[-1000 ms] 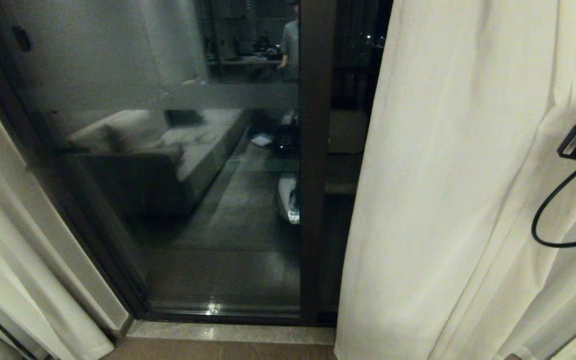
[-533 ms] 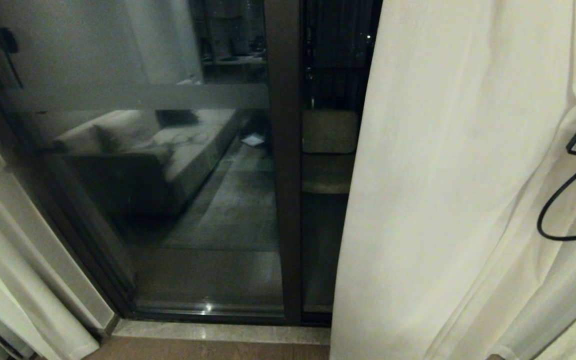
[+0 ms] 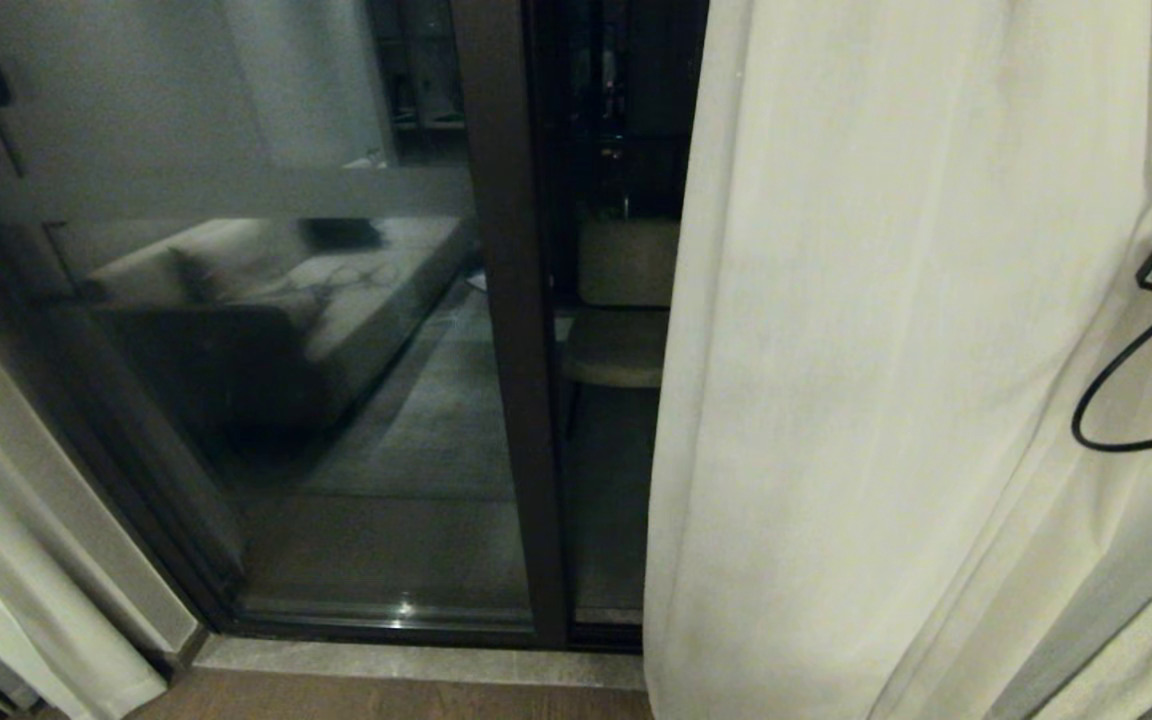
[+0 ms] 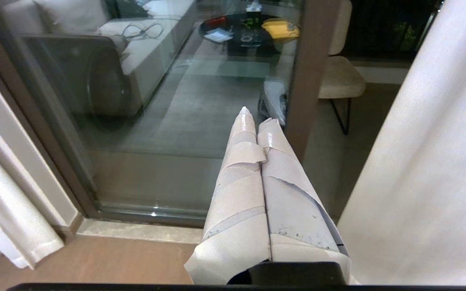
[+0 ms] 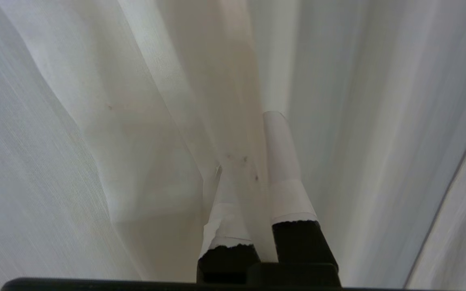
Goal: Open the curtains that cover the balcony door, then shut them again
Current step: Pull the inner curtains open on both sides
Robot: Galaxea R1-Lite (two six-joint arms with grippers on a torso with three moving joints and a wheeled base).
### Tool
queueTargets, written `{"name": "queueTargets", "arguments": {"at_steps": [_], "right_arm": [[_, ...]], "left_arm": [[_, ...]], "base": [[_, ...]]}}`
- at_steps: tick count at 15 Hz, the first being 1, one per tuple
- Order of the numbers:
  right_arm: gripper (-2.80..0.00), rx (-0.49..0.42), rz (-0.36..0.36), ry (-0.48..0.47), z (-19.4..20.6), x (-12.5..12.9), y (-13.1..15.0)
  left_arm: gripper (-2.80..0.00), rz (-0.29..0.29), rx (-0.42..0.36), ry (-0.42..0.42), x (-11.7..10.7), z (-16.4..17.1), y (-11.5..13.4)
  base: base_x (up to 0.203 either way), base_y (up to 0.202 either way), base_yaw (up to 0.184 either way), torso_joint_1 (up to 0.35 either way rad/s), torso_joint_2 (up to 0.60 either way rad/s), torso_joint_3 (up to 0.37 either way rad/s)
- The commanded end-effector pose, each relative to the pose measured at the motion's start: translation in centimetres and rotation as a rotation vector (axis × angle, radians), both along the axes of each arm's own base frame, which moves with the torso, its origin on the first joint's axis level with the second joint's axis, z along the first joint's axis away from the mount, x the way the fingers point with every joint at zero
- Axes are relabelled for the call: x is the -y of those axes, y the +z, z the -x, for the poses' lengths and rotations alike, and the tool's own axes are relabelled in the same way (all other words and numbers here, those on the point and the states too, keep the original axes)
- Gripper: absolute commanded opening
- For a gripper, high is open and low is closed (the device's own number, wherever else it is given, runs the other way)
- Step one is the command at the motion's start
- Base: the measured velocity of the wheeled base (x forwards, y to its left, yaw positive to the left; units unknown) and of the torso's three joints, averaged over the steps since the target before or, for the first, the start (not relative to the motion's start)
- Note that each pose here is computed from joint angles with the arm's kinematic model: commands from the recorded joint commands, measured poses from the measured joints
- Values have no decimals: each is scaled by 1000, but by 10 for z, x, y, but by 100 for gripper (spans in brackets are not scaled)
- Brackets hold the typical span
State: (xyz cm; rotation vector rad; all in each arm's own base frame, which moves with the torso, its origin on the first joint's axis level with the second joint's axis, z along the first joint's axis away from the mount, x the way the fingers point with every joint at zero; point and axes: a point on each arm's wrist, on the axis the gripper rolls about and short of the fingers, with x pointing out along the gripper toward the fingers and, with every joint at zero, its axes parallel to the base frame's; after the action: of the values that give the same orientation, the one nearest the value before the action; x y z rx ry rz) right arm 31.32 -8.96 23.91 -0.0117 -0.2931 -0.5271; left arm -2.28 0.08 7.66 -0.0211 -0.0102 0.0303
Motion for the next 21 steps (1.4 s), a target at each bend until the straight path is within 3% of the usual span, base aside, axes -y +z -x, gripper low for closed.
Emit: {"name": "queueTargets", "arguments": {"at_steps": [1,21], "right_arm": [[-280,1,0,-2,-8,2,-3],[-280,-2,-14,-53,-14,24,-8]], "left_arm": [[-280,1,1,0,0,0,0],[-280,4,3,0,0,0,0]], "base": [[0,-184,0,8,6,2],[0,-185,3,3,2,4]]}}
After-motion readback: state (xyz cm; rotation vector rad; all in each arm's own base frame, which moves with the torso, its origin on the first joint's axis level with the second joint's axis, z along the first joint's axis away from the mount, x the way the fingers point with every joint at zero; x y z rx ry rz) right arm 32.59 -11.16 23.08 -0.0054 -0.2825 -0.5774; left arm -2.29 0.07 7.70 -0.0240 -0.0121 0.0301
